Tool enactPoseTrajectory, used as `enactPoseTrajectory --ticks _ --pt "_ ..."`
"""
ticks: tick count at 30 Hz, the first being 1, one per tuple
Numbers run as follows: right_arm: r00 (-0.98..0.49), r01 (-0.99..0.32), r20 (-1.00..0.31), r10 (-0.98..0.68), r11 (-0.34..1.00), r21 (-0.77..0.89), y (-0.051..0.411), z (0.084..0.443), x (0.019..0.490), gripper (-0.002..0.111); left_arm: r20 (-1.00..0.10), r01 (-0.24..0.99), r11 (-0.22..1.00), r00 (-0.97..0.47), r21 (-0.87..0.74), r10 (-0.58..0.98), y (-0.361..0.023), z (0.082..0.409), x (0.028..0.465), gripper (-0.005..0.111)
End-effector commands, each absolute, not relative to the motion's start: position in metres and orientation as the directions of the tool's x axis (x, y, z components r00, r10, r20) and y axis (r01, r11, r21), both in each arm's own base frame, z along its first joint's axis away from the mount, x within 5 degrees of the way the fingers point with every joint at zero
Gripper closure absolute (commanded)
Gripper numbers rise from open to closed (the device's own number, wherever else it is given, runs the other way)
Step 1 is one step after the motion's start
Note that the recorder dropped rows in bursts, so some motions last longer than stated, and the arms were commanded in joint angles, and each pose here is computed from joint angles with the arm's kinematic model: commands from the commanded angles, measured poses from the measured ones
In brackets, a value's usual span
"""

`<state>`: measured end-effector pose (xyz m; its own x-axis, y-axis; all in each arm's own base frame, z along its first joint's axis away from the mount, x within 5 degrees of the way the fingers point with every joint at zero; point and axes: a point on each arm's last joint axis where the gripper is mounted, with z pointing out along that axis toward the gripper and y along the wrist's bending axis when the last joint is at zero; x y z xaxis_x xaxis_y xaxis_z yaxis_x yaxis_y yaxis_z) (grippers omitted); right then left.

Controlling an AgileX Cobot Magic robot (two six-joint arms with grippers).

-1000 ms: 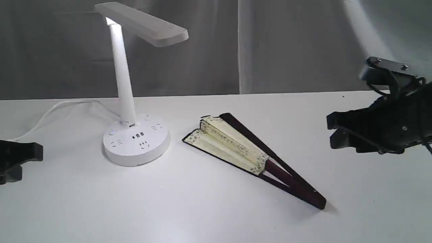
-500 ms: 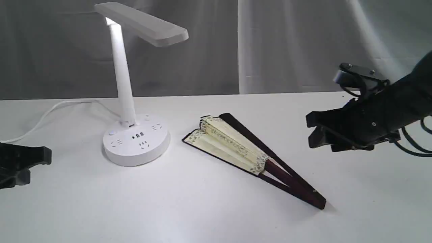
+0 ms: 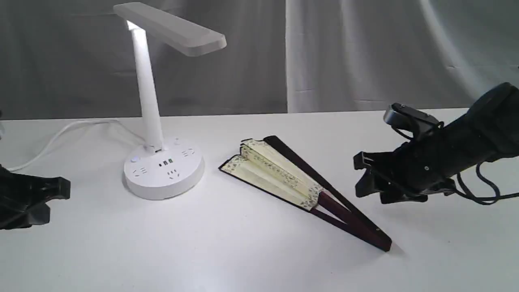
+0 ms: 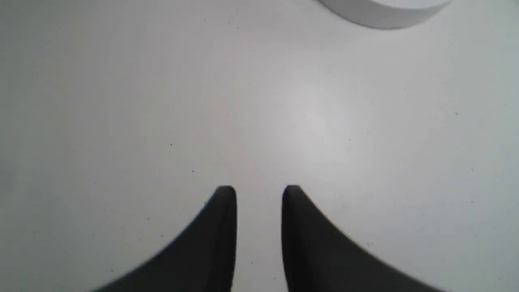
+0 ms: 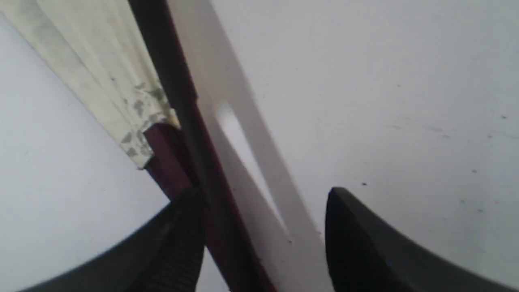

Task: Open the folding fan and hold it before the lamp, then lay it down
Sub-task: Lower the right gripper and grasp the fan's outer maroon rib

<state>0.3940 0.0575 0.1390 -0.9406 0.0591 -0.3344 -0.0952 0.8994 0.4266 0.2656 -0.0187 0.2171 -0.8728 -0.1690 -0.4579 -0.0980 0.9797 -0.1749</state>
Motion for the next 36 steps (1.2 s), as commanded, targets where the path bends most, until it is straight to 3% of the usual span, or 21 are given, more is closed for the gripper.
enactPoseTrajectory --ticks 1,16,36 --pt "-0.953 -0.121 -0.301 0.032 0.87 0.478 0.064 0.14 0.403 0.062 -0.442 -0.081 0.982 -0.884 -0.17 -0.15 -0.021 0.218 0.265 0.086" --pt "-0.94 -0.149 -0.335 0.061 0.811 0.565 0.073 0.133 0.423 0.062 -0.345 0.032 0.994 -0.939 -0.102 -0.005 -0.043 0.199 0.272 0.086" --pt "-0.971 -0.077 -0.22 0.097 0.741 0.667 0.081 0.098 0.421 0.062 -0.404 0.033 0.993 -0.915 -0.111 -0.014 -0.045 0.208 0.281 0.086"
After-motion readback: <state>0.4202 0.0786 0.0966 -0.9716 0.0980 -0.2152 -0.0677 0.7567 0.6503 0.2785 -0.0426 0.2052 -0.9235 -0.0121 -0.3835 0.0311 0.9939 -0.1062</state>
